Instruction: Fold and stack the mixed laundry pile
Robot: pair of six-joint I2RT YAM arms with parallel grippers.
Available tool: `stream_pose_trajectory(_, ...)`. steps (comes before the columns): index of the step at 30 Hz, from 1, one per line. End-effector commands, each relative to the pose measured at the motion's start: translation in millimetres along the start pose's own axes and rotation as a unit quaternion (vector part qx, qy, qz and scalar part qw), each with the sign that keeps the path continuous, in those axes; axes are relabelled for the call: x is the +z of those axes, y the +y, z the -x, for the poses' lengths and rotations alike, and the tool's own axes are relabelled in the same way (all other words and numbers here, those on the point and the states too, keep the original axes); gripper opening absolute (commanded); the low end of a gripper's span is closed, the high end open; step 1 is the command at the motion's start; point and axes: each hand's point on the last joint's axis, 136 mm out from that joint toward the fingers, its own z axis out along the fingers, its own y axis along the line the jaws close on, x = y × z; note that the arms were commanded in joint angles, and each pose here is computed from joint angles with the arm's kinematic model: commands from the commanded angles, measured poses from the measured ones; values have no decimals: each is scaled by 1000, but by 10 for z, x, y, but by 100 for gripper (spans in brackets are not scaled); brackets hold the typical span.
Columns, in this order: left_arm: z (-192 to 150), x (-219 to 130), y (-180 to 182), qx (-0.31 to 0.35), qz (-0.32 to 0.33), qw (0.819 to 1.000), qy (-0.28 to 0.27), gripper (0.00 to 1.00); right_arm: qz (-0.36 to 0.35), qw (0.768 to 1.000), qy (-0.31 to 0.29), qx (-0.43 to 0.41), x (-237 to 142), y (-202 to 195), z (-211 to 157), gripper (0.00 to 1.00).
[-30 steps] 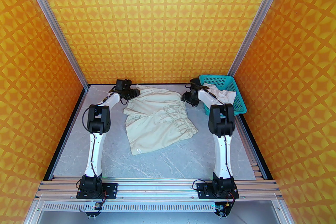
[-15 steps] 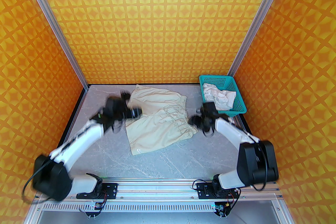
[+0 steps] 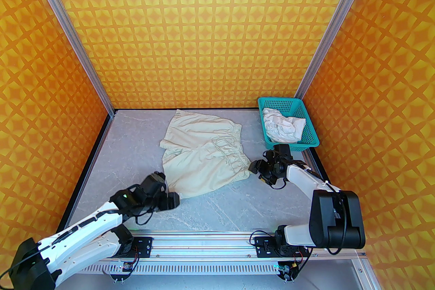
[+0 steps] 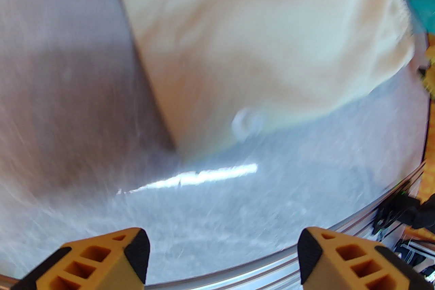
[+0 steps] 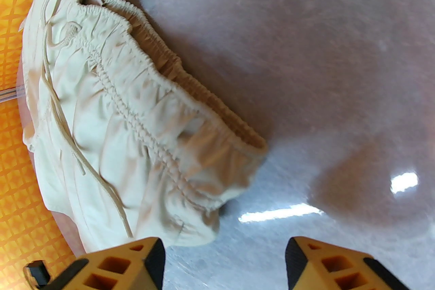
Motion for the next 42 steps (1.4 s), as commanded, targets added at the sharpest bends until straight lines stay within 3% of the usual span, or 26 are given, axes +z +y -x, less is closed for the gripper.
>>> stream_pose_trajectory(1,152,120,-234,-29,-45,998,-24,77,24,1000,9,13,119,22,-30,58)
stream_pose_trajectory(10,342,283,-353,-45,-56,996,-50,71,41,999,1,25,203,96,106,50)
stream_pose_trajectory(17,312,398,-244,-52,-18,998,-33,62,46,998,1,35,272,101,154,44)
stream_pose_trajectory(28,189,206,31,-47,38,998,-28,74,44,998,-10,37,252,103,179,34)
stream_pose_trajectory(38,307,375,-126,-32,32,999,-28,71,51,998,-24,33,191,175,218,22)
stream_pose_trajectory(42,357,485,-214,-34,18,999,-29,66,52,998,-26,36,193,173,219,25)
